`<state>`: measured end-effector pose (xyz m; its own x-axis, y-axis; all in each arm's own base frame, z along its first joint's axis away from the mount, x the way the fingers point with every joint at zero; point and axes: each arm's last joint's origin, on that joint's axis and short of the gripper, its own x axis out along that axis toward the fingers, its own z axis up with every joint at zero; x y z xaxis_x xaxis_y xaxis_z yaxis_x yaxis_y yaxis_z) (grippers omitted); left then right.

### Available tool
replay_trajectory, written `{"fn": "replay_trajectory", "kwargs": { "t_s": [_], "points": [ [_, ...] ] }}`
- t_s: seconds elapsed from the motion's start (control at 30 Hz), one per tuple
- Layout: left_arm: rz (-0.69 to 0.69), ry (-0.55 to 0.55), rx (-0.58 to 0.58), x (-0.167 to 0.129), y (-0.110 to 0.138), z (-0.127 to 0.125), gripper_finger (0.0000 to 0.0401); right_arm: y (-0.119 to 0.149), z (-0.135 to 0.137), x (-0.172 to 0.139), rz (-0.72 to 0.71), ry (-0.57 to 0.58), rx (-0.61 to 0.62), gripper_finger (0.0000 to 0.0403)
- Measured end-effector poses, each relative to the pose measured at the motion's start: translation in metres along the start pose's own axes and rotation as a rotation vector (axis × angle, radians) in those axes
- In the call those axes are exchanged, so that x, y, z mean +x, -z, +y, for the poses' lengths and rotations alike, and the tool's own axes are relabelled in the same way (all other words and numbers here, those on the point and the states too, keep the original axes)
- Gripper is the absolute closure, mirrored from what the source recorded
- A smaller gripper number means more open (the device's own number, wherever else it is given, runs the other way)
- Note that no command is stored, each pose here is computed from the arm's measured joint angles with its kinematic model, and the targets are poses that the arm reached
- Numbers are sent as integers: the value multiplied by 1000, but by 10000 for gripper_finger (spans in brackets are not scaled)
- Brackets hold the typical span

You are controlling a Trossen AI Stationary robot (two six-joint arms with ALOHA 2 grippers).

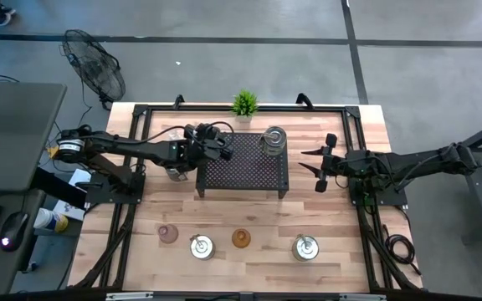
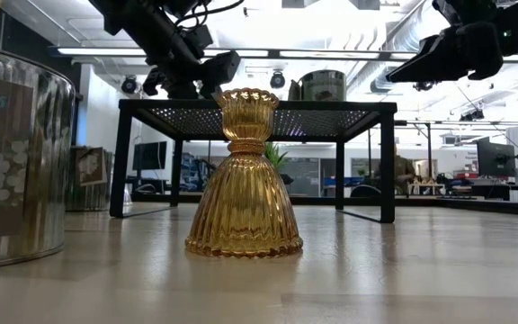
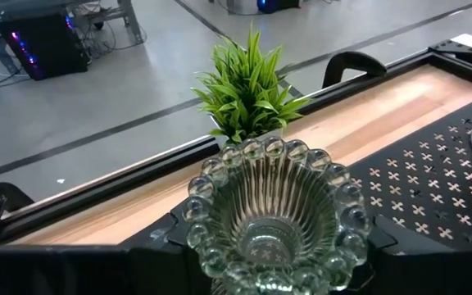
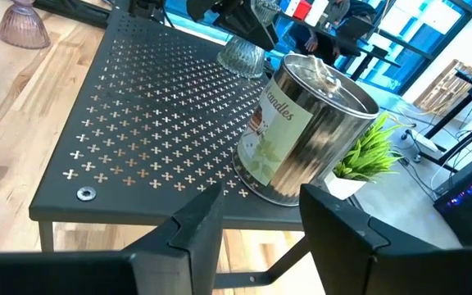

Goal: Pick & Place candle stick holders
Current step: Put the green glass candle holder on the shelf

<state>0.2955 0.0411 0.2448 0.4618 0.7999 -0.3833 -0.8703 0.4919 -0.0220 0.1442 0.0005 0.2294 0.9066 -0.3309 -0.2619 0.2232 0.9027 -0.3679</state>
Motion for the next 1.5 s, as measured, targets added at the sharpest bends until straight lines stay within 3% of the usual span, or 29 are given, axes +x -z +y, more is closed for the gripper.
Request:
{"fn": "replay_trajectory", "kwargs": {
  "t_s": [0.47,1.07,1.5],
  "points": [
    [23,28,6,1,2,-1,151,0,0,0,0,1,0,249],
    [15,26,19,0,1,-1,148,0,0,0,0,0,3,249],
    [-28,52,11,-12,-15,6,148,0,0,0,2,7,3,249]
  ]
}}
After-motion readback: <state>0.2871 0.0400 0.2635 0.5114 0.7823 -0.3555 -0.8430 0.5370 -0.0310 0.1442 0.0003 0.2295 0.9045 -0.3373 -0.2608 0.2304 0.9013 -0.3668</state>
